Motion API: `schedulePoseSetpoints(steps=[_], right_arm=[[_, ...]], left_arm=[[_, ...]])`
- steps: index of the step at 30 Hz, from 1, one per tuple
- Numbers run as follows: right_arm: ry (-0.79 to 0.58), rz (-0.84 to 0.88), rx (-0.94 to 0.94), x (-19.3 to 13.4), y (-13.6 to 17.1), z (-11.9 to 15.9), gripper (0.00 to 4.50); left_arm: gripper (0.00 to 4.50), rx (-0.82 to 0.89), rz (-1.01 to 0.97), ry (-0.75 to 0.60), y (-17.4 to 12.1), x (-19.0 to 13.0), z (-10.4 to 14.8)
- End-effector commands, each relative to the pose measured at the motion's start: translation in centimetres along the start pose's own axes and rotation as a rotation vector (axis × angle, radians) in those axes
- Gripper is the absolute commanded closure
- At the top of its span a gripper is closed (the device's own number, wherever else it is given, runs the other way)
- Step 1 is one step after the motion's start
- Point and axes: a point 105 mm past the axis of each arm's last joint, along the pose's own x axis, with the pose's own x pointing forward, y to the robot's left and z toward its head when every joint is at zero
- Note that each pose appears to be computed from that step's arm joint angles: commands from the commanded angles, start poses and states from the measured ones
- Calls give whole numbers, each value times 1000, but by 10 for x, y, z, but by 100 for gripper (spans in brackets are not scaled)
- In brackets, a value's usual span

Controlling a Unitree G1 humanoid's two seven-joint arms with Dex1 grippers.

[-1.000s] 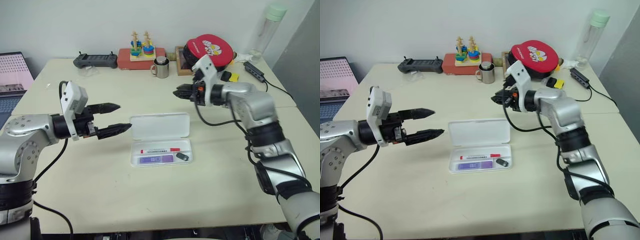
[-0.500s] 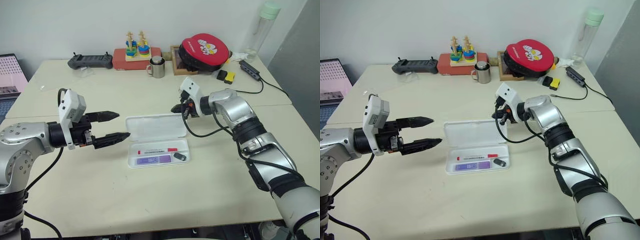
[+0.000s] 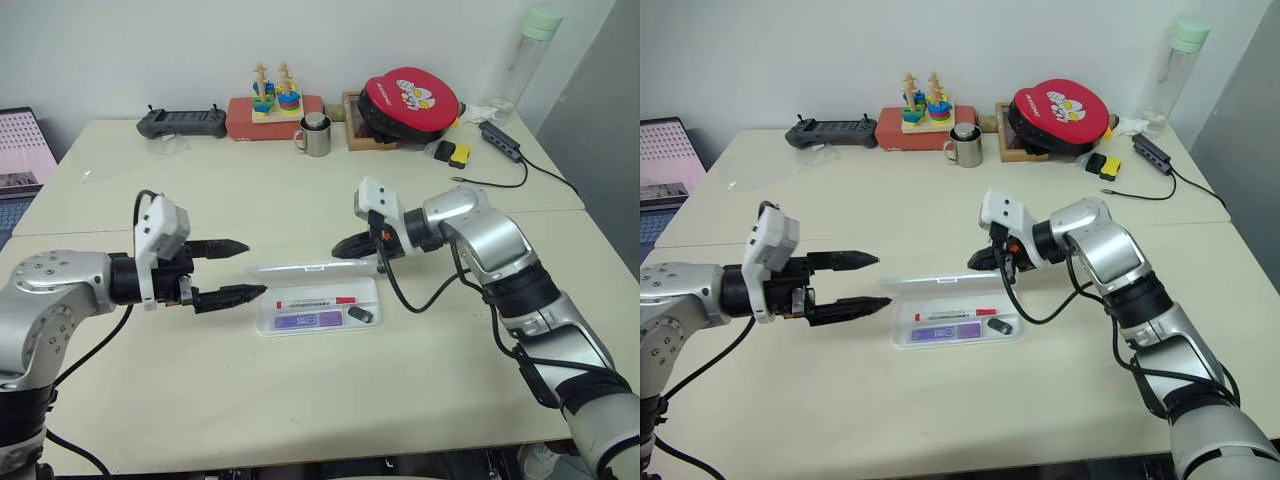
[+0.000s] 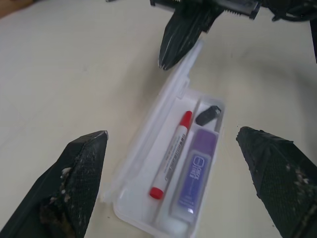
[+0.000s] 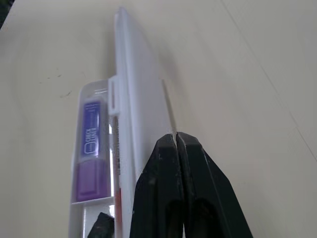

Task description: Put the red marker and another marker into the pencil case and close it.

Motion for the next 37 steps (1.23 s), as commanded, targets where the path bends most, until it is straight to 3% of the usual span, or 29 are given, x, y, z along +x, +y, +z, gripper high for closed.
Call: schedulePoseSetpoints(steps=[1, 6, 10, 12, 14, 20, 23, 25, 28, 33, 37], right_arm=[[97, 94, -59, 10, 27, -19, 445], [250, 119, -70, 23, 43, -61, 445], [267, 117, -57, 25, 46, -68, 445], [232, 111, -35, 25, 46, -64, 445], [110, 96, 27, 19, 45, -45, 445], [-180, -110, 130, -29, 17, -11, 445], [-257, -344, 243, -77, -10, -19, 392], [-220, -517, 314, -108, -25, -39, 344], [-179, -646, 367, -135, -30, -58, 263], [-155, -678, 399, -144, -24, -67, 133], [-161, -661, 400, -138, -20, -65, 33]], left_arm=[[0, 56, -10, 32, -4, 0, 3], [0, 58, -15, 36, -4, 2, 1], [0, 54, -26, 37, -5, 3, 0], [0, 50, -27, 36, -5, 5, -1], [0, 31, 12, 18, 2, 7, 0], [0, -15, 190, -44, 34, 5, 1], [0, -23, 327, -47, 55, -6, -5], [0, -41, 415, -27, 68, -20, -16], [0, -68, 519, -24, 86, -37, -26], [0, -78, 641, -66, 108, -52, -29], [0, -61, 618, -75, 107, -48, -27]])
